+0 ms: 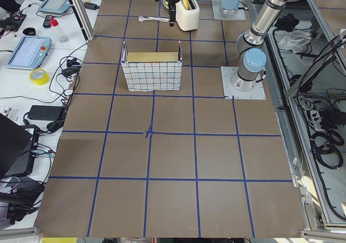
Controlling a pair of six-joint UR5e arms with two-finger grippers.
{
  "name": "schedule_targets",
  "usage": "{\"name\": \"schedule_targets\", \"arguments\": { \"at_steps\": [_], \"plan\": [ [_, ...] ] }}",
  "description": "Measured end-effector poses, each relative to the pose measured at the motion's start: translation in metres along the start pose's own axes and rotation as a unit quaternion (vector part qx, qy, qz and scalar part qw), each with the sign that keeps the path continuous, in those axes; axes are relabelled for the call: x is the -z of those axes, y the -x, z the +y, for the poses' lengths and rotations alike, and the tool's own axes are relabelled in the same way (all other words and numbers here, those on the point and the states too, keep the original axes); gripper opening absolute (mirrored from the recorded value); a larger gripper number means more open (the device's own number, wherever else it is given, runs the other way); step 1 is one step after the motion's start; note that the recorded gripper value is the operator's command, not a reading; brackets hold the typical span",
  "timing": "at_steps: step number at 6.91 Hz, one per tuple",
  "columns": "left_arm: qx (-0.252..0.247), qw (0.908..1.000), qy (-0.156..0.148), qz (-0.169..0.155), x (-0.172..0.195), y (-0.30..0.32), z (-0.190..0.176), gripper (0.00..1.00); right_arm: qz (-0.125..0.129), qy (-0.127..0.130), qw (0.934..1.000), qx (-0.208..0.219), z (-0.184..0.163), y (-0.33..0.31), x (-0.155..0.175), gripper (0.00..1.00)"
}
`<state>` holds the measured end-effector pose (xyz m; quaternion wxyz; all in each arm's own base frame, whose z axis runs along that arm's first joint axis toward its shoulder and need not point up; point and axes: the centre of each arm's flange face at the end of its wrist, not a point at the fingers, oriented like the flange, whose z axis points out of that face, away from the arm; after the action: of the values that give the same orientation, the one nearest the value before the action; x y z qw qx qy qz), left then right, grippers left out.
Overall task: Press toaster with right arm
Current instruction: 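Release the lever and lift the right gripper off the toaster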
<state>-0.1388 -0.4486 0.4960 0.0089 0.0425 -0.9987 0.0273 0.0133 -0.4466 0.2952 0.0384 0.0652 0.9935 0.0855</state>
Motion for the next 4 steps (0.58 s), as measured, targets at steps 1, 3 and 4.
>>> {"name": "schedule_targets", "arguments": {
  "at_steps": [1,3,4],
  "plan": [
    [0.000,1.0000,0.000,0.000,0.000,0.000,0.000,1.00,0.002,-0.008,1.0000,-0.001,-0.003,0.000,0.014,1.00],
    [0.000,1.0000,0.000,0.000,0.000,0.000,0.000,1.00,0.003,-0.018,0.9998,-0.003,-0.009,0.001,0.049,1.00],
    [0.000,1.0000,0.000,0.000,0.000,0.000,0.000,1.00,0.005,-0.032,0.9995,-0.004,-0.012,0.003,0.076,1.00]
  ]
}}
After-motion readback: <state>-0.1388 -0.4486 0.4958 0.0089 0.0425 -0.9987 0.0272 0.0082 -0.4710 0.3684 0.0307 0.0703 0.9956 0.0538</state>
